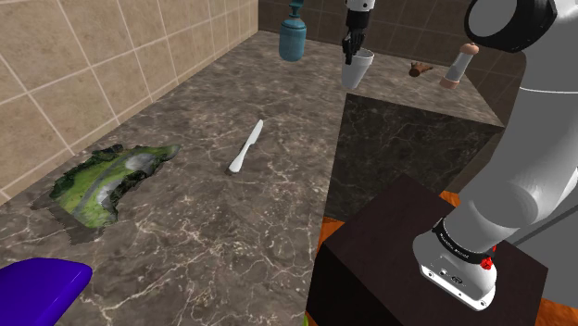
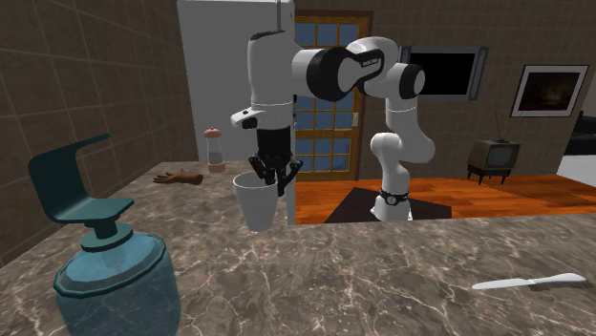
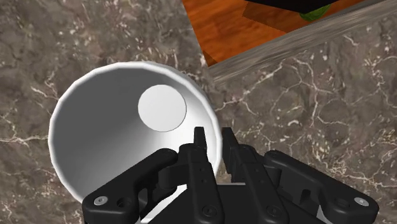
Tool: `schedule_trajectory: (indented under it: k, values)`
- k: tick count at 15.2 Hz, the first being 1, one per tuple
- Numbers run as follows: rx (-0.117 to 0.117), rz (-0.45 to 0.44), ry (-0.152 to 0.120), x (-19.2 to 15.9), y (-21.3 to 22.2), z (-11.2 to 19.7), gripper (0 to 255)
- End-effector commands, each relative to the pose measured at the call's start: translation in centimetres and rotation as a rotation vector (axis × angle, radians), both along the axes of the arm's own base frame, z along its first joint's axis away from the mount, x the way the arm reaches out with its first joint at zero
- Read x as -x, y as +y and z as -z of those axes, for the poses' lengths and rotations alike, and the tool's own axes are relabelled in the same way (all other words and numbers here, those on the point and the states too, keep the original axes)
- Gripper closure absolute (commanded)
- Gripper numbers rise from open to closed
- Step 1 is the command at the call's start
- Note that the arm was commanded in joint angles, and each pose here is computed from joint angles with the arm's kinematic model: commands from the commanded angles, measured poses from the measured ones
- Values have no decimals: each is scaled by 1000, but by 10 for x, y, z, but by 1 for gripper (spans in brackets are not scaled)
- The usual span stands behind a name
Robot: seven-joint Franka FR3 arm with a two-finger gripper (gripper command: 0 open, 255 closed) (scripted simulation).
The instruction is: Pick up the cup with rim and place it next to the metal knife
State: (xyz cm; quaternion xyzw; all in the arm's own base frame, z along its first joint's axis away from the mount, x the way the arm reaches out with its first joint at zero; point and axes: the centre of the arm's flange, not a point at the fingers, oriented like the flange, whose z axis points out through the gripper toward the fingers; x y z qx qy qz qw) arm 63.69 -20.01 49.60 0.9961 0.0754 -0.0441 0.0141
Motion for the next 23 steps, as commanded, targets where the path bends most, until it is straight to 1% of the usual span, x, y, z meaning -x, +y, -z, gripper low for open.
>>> schedule_trajectory:
  k: [1,7,22,23]
  values:
    - [0,0,0,0,0,0,255]
    - [0,0,0,0,0,0,255]
    - [0,0,0,0,0,-79,255]
    - [0,0,0,4,12,-81,255]
